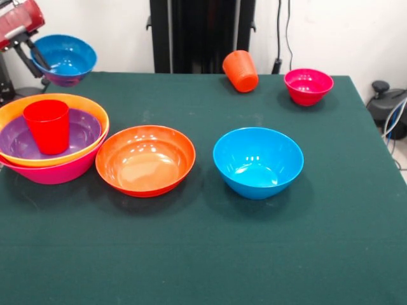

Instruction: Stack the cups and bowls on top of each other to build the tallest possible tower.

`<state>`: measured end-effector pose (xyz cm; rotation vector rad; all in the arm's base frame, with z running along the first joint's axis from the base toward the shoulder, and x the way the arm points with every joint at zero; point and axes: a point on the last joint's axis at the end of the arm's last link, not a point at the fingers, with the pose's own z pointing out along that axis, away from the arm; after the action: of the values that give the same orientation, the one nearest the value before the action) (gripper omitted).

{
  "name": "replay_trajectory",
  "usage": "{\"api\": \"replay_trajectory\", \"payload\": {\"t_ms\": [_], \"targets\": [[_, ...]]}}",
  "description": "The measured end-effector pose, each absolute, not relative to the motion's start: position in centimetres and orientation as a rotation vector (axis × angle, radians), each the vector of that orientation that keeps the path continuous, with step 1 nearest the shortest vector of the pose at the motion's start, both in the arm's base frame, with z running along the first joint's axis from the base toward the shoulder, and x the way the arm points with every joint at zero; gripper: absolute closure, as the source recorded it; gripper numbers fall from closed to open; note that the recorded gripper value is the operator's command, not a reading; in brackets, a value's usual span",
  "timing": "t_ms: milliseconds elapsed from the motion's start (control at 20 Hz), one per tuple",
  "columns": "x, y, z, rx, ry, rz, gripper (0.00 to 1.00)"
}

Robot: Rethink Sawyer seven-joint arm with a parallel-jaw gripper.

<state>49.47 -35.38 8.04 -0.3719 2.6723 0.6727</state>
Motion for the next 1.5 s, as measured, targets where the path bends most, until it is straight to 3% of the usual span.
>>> {"api": "replay_trajectory", "payload": {"t_ms": [800, 1500], "targets": [[52.9, -31.2, 5.7, -0.462, 2.574, 0.976, 1.0], [56.4, -32.3, 5.1, -0.67, 2.5, 1.037, 1.0]]}}
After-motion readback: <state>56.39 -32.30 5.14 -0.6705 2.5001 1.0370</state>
